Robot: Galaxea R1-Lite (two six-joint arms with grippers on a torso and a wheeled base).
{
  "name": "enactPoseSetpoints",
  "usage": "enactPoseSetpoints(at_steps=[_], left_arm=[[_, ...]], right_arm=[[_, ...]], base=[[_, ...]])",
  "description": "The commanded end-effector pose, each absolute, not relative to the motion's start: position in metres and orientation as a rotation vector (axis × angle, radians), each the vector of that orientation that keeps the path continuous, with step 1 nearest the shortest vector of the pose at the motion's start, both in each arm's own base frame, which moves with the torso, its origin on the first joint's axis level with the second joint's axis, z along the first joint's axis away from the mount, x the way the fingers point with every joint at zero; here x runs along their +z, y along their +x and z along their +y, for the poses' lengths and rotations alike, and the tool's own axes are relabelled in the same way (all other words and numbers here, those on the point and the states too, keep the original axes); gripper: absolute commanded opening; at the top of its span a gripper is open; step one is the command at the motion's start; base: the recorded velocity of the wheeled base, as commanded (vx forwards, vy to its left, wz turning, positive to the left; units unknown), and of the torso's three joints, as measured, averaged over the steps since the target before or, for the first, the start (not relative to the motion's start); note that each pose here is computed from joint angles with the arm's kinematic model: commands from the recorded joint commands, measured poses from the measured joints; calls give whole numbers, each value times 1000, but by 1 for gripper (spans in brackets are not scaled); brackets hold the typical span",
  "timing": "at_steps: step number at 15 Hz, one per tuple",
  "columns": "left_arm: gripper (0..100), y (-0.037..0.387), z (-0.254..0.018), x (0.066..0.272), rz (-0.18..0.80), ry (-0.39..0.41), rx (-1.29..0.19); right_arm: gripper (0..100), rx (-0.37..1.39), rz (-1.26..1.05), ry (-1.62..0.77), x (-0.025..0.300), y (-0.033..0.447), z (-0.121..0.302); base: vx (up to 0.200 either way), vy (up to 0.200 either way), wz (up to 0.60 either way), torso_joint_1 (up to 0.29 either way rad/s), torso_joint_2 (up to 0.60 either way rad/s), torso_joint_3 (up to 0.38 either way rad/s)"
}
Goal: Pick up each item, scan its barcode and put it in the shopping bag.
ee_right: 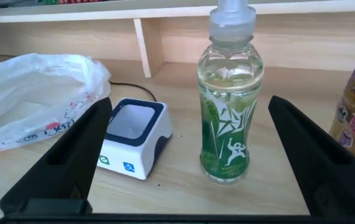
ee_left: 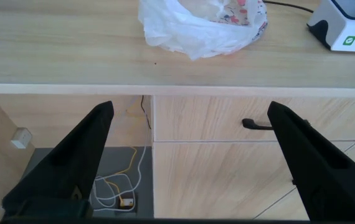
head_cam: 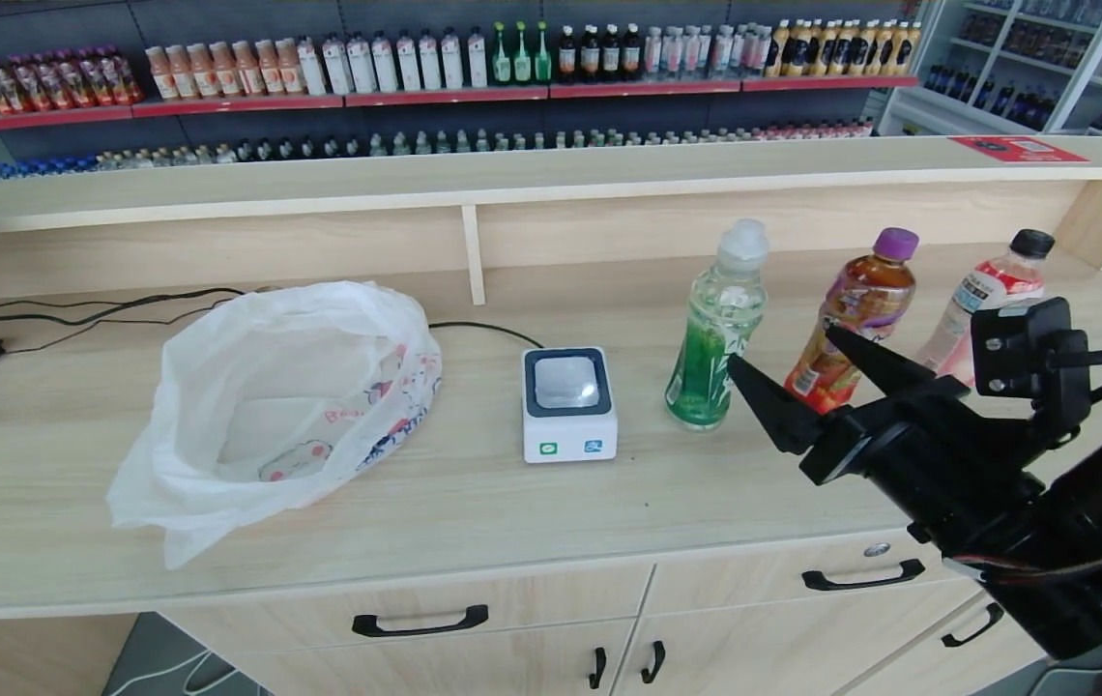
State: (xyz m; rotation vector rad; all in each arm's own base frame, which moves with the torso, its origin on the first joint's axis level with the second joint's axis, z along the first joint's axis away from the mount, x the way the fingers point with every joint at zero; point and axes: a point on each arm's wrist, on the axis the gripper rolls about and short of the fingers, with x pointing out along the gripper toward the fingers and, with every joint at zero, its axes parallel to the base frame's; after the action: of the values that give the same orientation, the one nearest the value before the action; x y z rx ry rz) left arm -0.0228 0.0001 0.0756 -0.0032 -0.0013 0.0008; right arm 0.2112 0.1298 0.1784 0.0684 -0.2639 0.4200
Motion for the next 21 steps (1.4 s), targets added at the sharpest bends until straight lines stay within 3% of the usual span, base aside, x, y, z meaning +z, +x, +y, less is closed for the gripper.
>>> enactPoseSetpoints(at_steps=[1, 12, 21], left_arm=[[100, -23, 0, 76, -2, -3, 2], [100, -23, 0, 76, -2, -2, 0], [100, -23, 0, 76, -2, 35, -2]], right_arm=[[100, 420, -229, 55, 168, 220, 135], [100, 298, -214, 107, 143, 294, 169], [100, 199, -257, 85, 144, 327, 149]], base=[[0, 0, 0, 0, 0, 0], [0, 0, 0, 0, 0, 0], [0, 0, 0, 0, 0, 0]])
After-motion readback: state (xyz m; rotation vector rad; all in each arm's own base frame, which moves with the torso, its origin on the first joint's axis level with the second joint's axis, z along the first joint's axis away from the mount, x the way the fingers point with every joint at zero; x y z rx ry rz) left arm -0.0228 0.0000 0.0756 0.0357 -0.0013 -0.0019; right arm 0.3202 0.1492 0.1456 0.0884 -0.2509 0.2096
